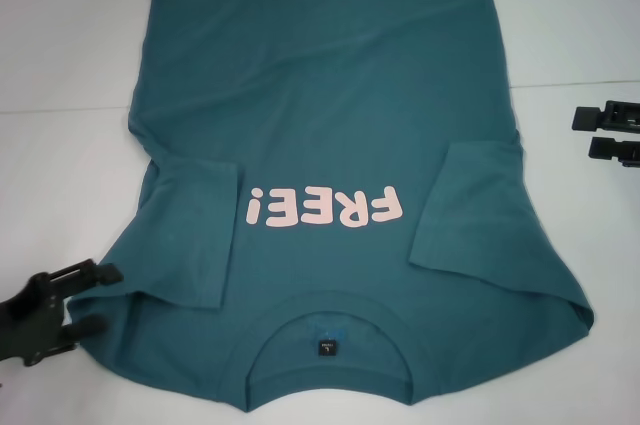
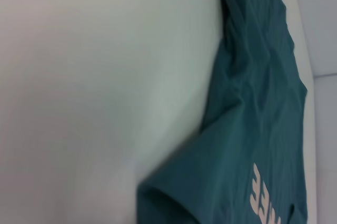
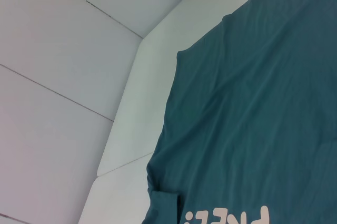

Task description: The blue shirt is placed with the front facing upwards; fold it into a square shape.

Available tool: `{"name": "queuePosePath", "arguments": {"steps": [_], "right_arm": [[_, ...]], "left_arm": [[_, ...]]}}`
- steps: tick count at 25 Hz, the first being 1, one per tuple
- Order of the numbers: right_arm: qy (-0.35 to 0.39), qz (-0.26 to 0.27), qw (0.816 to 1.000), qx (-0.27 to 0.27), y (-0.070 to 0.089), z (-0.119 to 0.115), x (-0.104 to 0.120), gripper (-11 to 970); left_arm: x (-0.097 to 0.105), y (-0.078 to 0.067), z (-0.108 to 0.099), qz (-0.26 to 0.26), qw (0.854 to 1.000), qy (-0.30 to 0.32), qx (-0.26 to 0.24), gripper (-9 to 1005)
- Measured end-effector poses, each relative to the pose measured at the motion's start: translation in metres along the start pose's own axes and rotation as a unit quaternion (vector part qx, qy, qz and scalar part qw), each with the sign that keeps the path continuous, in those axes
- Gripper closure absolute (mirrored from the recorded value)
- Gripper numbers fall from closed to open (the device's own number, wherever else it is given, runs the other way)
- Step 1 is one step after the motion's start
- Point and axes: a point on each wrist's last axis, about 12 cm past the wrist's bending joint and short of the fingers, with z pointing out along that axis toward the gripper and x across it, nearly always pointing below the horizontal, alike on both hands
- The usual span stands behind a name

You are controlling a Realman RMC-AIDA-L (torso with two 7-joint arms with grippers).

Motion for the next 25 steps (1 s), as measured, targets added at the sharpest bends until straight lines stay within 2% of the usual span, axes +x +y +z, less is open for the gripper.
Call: {"name": "queuePosePath", "arguments": {"steps": [7,13,25], "right_arm": [[0.0,0.0,1.0,0.0,0.0,0.0,0.0,142],[0.0,-0.001,1.0,0.0,0.0,0.0,0.0,142],[0.0,0.0,1.0,0.0,0.0,0.0,0.0,142]], "left_arm": [[-0.006,0.005,-0.011,-0.003,1.0,-0.025,-0.008,171],[-0.008,0.002,-0.01,0.001,1.0,-0.027,-0.008,171],[-0.011,0.006,-0.009,0.004,0.999,-0.042,-0.025,171]]}}
